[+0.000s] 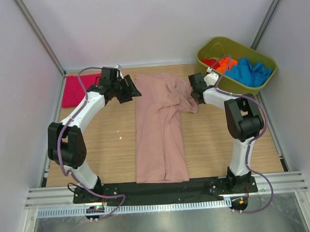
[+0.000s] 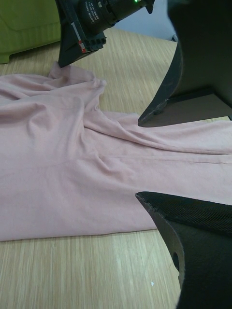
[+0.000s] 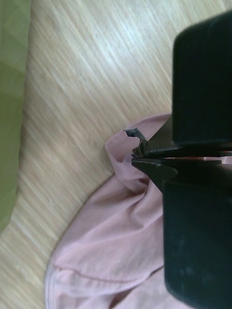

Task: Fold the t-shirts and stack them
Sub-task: Fold the tshirt

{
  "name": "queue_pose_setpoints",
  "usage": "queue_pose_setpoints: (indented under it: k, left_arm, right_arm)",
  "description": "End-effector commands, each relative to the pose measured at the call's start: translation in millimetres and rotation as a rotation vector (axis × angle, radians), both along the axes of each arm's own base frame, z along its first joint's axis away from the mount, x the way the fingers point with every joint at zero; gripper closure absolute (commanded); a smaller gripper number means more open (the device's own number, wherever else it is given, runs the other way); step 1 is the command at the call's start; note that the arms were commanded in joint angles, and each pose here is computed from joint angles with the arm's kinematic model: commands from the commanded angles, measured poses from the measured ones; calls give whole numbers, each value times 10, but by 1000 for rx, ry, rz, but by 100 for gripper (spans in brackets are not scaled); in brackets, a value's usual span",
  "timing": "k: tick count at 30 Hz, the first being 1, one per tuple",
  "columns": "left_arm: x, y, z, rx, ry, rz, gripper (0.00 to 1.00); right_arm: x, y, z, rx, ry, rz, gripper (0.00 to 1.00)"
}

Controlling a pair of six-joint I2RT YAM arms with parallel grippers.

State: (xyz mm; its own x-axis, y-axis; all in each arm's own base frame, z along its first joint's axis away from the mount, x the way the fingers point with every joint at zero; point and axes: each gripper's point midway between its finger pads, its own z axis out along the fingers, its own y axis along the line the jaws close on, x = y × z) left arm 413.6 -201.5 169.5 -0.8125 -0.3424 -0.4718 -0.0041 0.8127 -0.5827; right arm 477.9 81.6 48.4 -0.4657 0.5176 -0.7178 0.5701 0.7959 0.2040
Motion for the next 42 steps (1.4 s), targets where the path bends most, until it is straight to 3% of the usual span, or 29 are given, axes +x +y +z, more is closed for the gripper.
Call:
queue_pose_setpoints:
  k: [1, 15, 23, 26, 27, 28, 29, 30, 32, 33, 34, 37, 42]
  left_arm:
    - [8, 2, 227, -22, -49, 0, 43]
    - [-26, 44, 62, -13, -7, 36, 42]
    - [-49, 93, -55, 3, 31, 73, 42]
    - [-81, 128, -120, 10, 50, 98, 42]
    - [-88, 143, -141, 16, 54, 105, 42]
    - [-95, 157, -166, 18, 60, 110, 42]
    - [-94, 157, -168, 20, 60, 113, 42]
    - [-96, 166, -173, 22, 63, 117, 42]
    - [-100, 146, -161, 13, 67, 114, 42]
    - [-99, 144, -166, 12, 70, 116, 42]
    - [-95, 132, -149, 5, 68, 113, 42]
    - [-75, 112, -127, -4, 67, 106, 42]
    - [-67, 38, -51, -34, 60, 58, 42]
  right_arm:
    - [295, 203, 663, 42, -204, 52, 99]
    - [709, 1424, 1339, 195, -415, 268, 99]
    - [840, 2146, 1026, 324, -408, 349, 96]
    - [822, 2334, 897, 389, -393, 378, 87]
    - [840, 2433, 905, 403, -384, 410, 73]
    - [794, 2589, 940, 408, -353, 518, 67]
    - [880, 2671, 1276, 397, -391, 569, 62]
    - [754, 2620, 1092, 331, -270, 601, 50]
    - [677, 2502, 1310, 252, -260, 655, 41]
    - [626, 2368, 1203, 239, -238, 662, 37]
    - [556, 2286, 1487, 247, -288, 685, 35]
    - [440, 1890, 1275, 213, -223, 690, 32]
    - [246, 1327, 863, 178, -60, 682, 35]
